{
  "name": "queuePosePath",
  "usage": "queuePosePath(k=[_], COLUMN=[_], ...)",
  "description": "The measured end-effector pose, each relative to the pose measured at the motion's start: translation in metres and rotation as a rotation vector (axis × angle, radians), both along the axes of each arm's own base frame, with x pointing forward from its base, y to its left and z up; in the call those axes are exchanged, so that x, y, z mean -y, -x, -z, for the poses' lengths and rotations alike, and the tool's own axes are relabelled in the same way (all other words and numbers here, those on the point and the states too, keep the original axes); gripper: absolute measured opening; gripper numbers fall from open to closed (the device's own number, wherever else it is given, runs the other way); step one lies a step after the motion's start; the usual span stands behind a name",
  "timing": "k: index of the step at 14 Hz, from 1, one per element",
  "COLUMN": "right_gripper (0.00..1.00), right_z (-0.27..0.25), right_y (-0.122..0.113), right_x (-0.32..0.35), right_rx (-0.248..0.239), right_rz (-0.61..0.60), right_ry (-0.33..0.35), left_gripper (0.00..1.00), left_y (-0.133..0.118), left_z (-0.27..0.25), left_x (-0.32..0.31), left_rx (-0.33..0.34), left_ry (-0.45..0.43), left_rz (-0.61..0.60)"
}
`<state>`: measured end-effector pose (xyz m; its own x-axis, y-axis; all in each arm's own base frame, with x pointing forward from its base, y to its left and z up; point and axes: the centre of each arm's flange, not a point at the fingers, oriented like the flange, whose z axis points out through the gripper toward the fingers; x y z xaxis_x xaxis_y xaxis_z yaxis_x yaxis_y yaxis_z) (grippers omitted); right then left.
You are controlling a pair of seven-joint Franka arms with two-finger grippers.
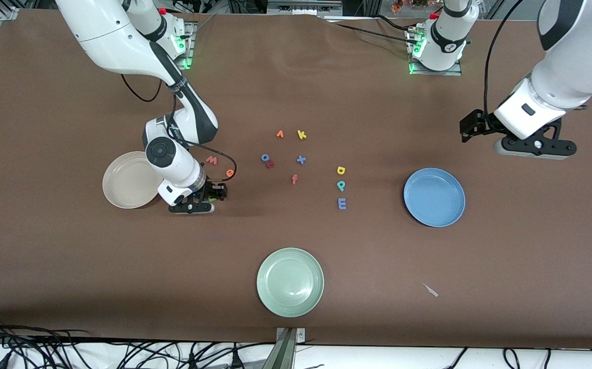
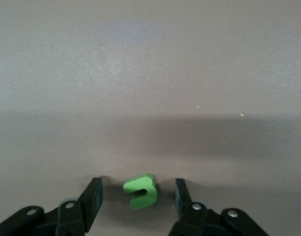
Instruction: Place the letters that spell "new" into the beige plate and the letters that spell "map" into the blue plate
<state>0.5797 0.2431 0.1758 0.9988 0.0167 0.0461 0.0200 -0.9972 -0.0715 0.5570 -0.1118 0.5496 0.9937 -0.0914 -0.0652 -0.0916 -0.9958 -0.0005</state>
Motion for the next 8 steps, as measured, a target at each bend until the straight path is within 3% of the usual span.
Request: queuePosePath(k=[3,5,7,8], right_gripper=[0.62,0.47,0.41,0.3], right_z=[0.0,-0.002,-0.002,-0.003], right_y=[0.002,0.001,0.001,0.0], right_x=[-0.007,-0.007,-0.006,-0.006], right_rx=[0.0,0.001,0.002,0.004], right_rz=[0.006,0.009,0.01,0.011], right_ry=[-0.001,-0.001,-0.001,-0.001], left_gripper=[1.0,1.0,1.0,1.0], left_y=[-0.006,-0.02,-0.032,-0.034], left_z=[0.024,0.06,0.103,0.123], left_x=[0.03,0.056,0.084,0.1], left_rx=[-0.028,-0.037,-0.049,-0.056], left_ry=[0.042,0.076,0.093,0.098], left_rz=[0.037,0.045,0.034,0.025])
